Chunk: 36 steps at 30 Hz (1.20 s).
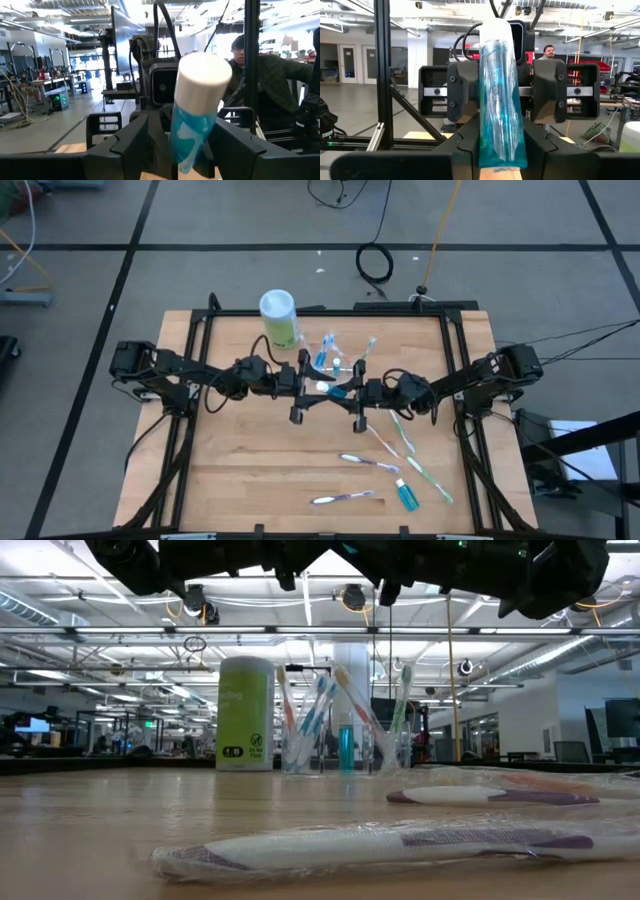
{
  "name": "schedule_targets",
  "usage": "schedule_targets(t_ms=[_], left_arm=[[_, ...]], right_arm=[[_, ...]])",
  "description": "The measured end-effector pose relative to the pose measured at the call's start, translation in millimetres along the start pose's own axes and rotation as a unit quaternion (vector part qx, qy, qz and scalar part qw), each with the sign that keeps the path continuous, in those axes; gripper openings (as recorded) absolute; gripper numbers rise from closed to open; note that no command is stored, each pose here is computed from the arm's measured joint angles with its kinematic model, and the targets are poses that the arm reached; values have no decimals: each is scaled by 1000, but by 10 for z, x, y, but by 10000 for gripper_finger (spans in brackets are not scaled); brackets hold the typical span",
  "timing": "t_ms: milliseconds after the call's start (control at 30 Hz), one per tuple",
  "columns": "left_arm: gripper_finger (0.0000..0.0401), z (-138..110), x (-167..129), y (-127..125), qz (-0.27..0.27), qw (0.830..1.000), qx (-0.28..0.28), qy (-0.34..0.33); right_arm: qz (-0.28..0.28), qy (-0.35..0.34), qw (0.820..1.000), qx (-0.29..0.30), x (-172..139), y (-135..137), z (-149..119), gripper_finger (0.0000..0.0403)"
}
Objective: Pick & Place toothbrushing station
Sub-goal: Put the left blue mouthwash into the transparent organizer
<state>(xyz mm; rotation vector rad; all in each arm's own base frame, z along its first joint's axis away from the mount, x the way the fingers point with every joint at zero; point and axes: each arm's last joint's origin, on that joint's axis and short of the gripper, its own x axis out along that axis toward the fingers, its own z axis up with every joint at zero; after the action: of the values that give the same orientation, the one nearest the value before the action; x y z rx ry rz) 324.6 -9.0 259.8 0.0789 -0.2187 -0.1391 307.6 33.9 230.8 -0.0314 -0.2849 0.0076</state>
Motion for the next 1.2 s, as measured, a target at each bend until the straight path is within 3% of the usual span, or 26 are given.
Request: schedule_targets(t_ms=[400,633,867,1033,1200], left_arm=[[112,-8,1,-6,-3,1000,2,4],[107,-16,0,-7,-3,1000,2,9],[108,-45,-1,-6,-1,1000,0,23],[108,-54,-3,6,1,1000,0,27],[108,-82,-8,14,1,999,3,43]], right_arm=[[-2,0,1000,0,0,-3,1,82],[-3,7,1000,-5,0,-6,-11,88],[-1,22,1000,-7,-1,-6,-39,127],[-26,72,997,-14,-26,-24,-49,154],[-51,175,983,-33,-131,-54,-53,169]])
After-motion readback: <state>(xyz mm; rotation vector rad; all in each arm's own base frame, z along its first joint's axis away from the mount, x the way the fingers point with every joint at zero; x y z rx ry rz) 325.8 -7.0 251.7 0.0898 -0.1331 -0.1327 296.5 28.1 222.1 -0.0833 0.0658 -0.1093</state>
